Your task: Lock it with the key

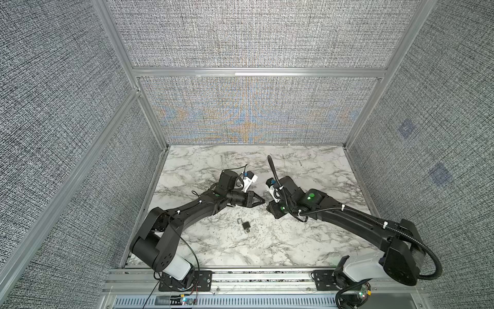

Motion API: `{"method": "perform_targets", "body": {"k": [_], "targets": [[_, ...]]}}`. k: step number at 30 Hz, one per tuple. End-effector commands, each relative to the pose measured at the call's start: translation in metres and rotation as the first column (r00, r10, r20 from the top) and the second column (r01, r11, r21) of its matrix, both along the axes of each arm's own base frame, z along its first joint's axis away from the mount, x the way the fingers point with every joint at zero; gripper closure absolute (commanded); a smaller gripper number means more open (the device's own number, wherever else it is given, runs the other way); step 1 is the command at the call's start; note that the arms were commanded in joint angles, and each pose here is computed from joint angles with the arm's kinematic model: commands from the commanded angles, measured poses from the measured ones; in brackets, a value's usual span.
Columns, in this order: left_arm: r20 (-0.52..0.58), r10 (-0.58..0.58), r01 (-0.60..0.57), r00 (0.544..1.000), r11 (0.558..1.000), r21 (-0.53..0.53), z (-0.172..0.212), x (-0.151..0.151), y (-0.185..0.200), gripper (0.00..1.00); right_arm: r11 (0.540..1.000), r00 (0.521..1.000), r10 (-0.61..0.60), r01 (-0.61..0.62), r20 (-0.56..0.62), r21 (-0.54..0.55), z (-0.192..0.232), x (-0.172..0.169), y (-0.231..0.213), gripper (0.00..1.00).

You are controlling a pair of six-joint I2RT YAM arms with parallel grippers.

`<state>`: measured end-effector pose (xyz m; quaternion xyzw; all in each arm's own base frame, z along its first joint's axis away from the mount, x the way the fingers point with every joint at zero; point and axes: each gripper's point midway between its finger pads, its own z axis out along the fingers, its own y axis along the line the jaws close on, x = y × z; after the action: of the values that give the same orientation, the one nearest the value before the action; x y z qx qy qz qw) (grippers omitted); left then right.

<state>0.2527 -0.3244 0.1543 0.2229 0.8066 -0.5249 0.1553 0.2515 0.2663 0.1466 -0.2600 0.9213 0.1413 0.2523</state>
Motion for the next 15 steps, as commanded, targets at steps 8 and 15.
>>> {"method": "perform_targets", "body": {"k": [8, 15], "targets": [[-0.012, -0.013, 0.013, 1.000, 1.000, -0.020, -0.002, -0.001, -0.004, 1.00, 0.999, 1.000, -0.019, 0.019, 0.007, 0.047, 0.009, 0.002, 0.005, 0.69], [-0.020, 0.080, -0.081, 0.997, 0.992, -0.092, 0.016, 0.014, -0.007, 1.00, 0.982, 0.996, -0.090, 0.084, 0.023, 0.171, 0.020, 0.005, 0.000, 0.49]]}}
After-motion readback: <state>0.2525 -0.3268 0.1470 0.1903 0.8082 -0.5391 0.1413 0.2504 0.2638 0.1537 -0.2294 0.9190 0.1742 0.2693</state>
